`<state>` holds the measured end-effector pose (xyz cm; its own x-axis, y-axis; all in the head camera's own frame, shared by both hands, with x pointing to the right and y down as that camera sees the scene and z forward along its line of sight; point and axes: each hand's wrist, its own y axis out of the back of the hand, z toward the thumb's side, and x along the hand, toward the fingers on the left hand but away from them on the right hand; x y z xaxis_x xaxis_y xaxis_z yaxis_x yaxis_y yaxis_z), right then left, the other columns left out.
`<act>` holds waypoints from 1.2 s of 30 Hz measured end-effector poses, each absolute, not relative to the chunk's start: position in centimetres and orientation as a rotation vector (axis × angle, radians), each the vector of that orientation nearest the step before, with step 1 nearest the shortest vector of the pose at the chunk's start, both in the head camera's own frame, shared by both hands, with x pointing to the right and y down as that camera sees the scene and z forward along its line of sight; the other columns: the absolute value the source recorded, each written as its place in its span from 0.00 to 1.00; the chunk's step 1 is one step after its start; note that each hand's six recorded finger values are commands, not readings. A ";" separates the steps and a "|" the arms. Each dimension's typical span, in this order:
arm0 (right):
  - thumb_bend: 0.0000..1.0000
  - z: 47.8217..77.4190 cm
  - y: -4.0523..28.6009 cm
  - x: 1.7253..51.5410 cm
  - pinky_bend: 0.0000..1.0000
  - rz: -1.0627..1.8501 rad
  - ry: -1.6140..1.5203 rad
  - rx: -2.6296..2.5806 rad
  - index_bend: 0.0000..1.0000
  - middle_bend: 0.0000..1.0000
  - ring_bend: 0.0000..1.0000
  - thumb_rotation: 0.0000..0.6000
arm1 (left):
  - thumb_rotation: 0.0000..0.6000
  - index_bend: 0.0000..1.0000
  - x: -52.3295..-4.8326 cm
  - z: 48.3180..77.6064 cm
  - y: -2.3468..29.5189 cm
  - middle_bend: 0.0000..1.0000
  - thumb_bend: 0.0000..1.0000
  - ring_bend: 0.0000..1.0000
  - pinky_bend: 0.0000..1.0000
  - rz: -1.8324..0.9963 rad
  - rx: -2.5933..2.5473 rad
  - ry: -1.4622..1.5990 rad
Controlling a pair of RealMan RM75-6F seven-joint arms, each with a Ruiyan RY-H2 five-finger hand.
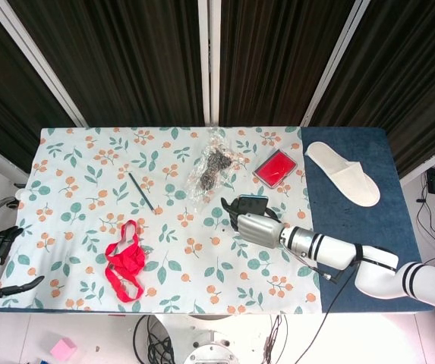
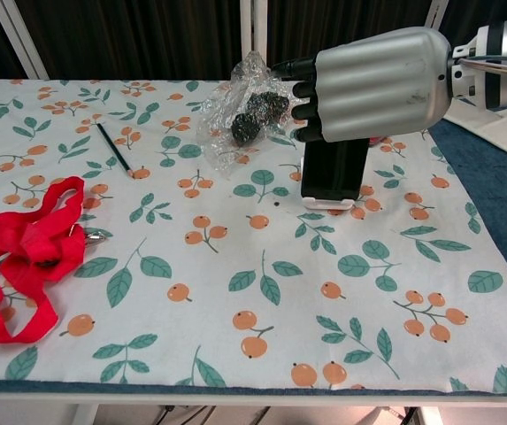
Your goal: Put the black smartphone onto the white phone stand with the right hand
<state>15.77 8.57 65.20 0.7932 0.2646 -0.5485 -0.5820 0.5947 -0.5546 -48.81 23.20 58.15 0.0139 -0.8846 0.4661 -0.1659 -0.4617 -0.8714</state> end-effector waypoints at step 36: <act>0.29 65.5 8.4 15.8 0.10 0.526 0.459 -0.813 0.61 0.41 0.42 1.00 | 0.45 0.10 -49.0 58.7 23.6 0.08 0.05 0.09 0.20 -1.499 -1.756 1.141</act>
